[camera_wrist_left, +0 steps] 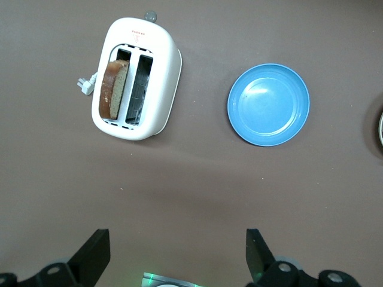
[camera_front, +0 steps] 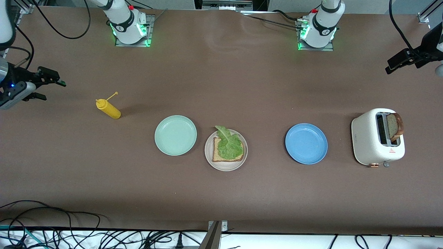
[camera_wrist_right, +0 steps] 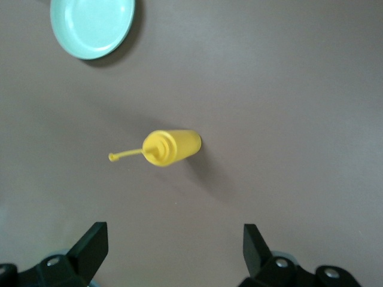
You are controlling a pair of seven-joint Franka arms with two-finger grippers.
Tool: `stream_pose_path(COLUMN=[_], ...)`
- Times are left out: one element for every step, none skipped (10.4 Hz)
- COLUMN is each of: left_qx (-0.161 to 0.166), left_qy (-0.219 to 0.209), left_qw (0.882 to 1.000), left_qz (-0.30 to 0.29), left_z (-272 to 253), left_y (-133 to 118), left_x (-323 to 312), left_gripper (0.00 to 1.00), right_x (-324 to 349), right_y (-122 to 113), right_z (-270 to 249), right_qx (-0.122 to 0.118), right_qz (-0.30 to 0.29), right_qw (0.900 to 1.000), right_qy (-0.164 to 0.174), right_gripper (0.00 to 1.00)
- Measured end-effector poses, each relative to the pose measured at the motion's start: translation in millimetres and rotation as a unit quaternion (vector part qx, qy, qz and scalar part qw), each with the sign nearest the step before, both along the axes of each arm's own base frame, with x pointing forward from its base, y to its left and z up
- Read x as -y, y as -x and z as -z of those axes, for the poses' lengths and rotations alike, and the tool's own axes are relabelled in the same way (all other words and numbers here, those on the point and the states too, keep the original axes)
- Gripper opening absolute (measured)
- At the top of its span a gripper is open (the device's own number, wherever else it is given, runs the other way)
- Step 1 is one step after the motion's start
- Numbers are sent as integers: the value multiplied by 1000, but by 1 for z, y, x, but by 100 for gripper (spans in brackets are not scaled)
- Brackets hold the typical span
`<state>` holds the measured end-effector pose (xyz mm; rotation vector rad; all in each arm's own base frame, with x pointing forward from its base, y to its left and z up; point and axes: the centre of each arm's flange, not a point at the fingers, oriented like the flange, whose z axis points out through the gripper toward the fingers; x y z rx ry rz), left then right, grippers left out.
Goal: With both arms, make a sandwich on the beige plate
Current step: 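Withdraw the right gripper from the plate toward the mustard bottle, then lower the right gripper and grasp the yellow mustard bottle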
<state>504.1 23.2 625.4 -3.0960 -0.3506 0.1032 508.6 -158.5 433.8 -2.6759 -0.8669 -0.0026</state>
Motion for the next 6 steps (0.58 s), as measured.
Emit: stream_pose_path(left_qx=[0,0,0,0,0,0], left_qy=[0,0,0,0,0,0], left_qw=[1000,1000,1000,1000,1000,1000], left_qz=[0,0,0,0,0,0], left_z=[0,0,0,0,0,0], left_y=[0,0,0,0,0,0], left_x=[0,0,0,0,0,0], left_gripper=[100,100,100,100,100,100], right_x=[19,30,36,43,50,54], right_y=[15,29,40,50,58,64], right_z=[20,39,58,78,102,123], right_qx=[19,42,65,89,114,136], right_qz=[-25,-52,-75,-91,-106,-118], right_qw=[999,995,989,982,973,965], right_qy=[-38,-78,-112,-142,-169,-193], right_gripper=[100,100,100,100,100,100])
